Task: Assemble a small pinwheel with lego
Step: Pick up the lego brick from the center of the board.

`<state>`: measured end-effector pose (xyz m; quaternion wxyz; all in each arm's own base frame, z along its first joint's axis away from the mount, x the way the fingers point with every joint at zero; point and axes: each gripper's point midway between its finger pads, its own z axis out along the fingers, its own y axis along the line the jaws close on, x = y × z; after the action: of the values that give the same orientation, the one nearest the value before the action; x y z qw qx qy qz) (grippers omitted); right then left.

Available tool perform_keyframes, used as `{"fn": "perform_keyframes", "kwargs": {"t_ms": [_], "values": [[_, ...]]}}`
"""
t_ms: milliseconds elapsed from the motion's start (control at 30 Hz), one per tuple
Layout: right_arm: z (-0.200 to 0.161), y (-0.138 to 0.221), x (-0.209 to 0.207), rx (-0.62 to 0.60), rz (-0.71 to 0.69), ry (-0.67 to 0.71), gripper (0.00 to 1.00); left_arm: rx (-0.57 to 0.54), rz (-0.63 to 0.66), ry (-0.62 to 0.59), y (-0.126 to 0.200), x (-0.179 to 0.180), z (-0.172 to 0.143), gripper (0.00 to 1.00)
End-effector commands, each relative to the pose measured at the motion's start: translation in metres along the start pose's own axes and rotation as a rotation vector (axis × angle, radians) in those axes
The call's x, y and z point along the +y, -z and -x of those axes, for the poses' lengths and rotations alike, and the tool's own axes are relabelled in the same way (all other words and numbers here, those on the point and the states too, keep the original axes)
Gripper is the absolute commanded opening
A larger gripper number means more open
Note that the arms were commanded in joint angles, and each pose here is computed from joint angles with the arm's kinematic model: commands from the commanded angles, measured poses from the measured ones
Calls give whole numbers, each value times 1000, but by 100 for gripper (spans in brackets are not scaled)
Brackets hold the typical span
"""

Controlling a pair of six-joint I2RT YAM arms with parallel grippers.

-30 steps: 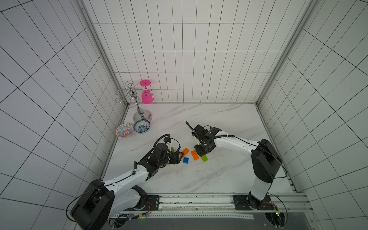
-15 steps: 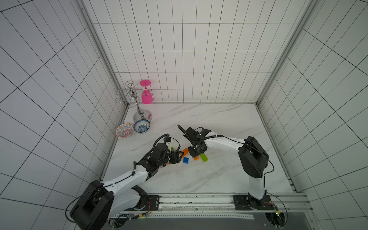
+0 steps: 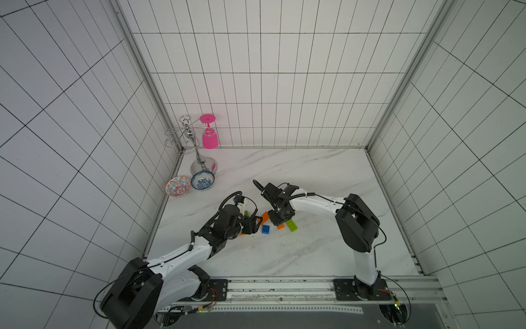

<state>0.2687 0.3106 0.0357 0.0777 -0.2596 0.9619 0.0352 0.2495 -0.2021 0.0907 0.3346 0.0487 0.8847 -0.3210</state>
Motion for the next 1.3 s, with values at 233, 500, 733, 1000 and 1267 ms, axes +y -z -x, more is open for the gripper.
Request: {"fn": "perform_keyframes", "kwargs": {"t_ms": [233,500,733,1000,1267], "values": [[7,-3,-4,19,-37,-10,32,-15,20,-4,2,4,0,72],[11,5,-5,1,-48,-12,33,-19,27,-6,4,5,1,72],[15,15,-1,-22,-38,-12,41,-23,29,-6,5,5,2,72],[16,6,-2,-9,-49,-18,41,-26,31,-6,5,5,3,72],[15,1,-4,1,-68,-21,39,-23,33,-7,5,5,3,72]]}}
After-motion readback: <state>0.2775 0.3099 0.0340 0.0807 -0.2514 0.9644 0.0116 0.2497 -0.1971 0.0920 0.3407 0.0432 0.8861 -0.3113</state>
